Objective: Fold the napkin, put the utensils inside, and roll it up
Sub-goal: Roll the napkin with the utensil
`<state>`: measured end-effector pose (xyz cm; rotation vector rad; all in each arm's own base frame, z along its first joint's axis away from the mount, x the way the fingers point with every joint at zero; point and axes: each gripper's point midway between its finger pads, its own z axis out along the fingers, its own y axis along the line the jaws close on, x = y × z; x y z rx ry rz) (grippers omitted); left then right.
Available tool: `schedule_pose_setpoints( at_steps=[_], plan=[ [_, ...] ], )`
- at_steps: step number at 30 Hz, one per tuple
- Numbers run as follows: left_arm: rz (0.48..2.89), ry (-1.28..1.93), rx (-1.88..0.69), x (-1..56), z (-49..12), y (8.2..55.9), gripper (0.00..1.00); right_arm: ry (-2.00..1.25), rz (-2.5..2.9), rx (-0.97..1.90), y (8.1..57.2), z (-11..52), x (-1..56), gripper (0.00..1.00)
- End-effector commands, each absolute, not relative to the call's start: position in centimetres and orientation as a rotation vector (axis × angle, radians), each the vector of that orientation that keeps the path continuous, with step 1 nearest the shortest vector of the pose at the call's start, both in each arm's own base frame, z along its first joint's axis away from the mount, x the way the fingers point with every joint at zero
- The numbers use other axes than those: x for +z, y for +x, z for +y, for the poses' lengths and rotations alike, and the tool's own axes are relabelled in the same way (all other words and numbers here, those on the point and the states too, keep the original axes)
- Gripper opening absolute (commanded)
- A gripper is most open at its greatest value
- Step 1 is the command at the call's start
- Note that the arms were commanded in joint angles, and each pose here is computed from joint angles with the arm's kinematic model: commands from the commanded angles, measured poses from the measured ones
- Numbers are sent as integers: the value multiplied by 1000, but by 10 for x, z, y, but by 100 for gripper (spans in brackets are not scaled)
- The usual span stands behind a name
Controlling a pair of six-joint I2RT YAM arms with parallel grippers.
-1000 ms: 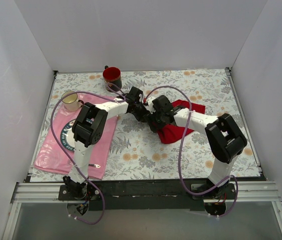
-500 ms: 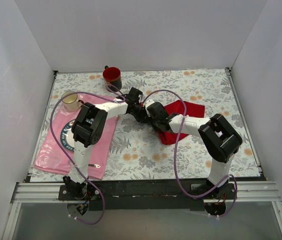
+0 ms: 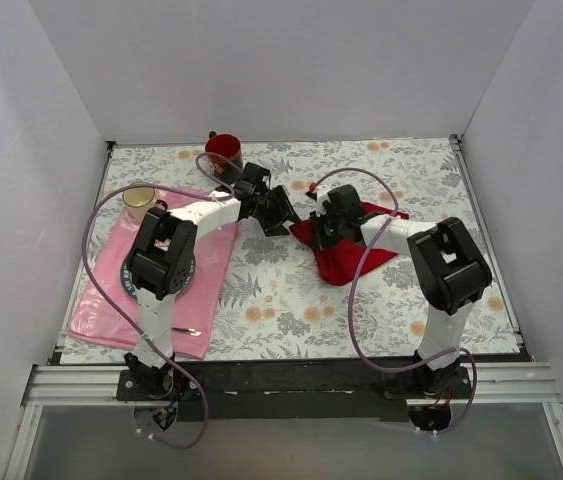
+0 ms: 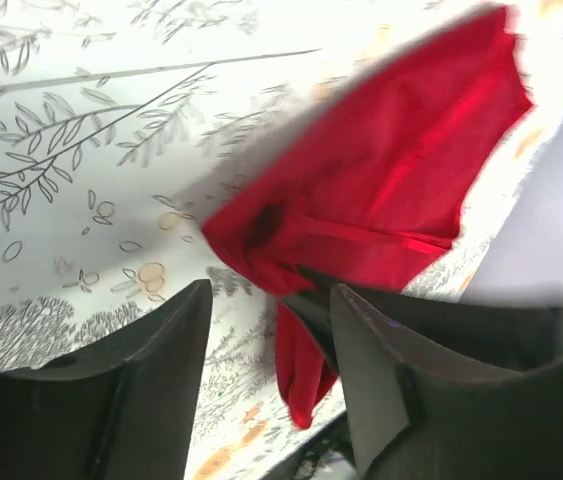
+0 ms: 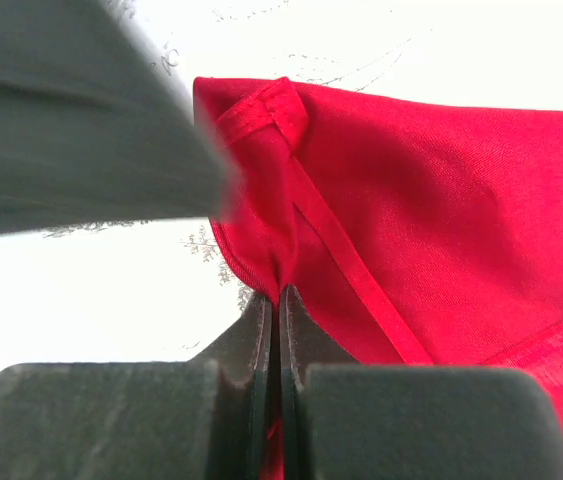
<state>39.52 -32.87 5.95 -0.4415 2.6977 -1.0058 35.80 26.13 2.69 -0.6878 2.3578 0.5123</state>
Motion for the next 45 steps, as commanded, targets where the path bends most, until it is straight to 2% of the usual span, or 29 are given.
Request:
schedule_pose_setpoints(
  at_steps=[1,5,7,9,10,16,20,28,33,37,41,45],
  plan=[
    [2412,-181,-1032,148,-318,410,54,-579,2464,1003,331,260,11,1],
    [2342,-135,-1077,161,-315,396,62,-463,2449,1266,334,251,21,1],
    [2382,-114,-1118,150,-320,389,63,-399,2432,1344,338,250,23,1],
    [2434,-117,-1118,132,-324,384,72,-352,2405,1452,335,248,27,1],
    [2460,-125,-1115,126,-327,380,72,-331,2399,1478,335,248,26,1],
    [2511,-54,-1105,103,-342,365,67,-326,2352,1527,333,244,22,1],
    [2473,-28,-1105,100,-342,366,77,-339,2322,1558,330,243,20,1],
    [2518,42,-1054,82,-341,365,81,-383,2294,1597,327,242,19,1],
    [2634,-120,-958,66,-337,371,75,-409,2301,1560,332,241,18,1],
    [2658,-280,-896,59,-340,378,75,-418,2292,1547,336,242,20,1],
    [2670,-319,-838,48,-347,380,76,-421,2287,1548,337,242,21,1],
    [2694,-329,-832,34,-362,378,72,-431,2278,1546,338,242,23,1]
  ],
)
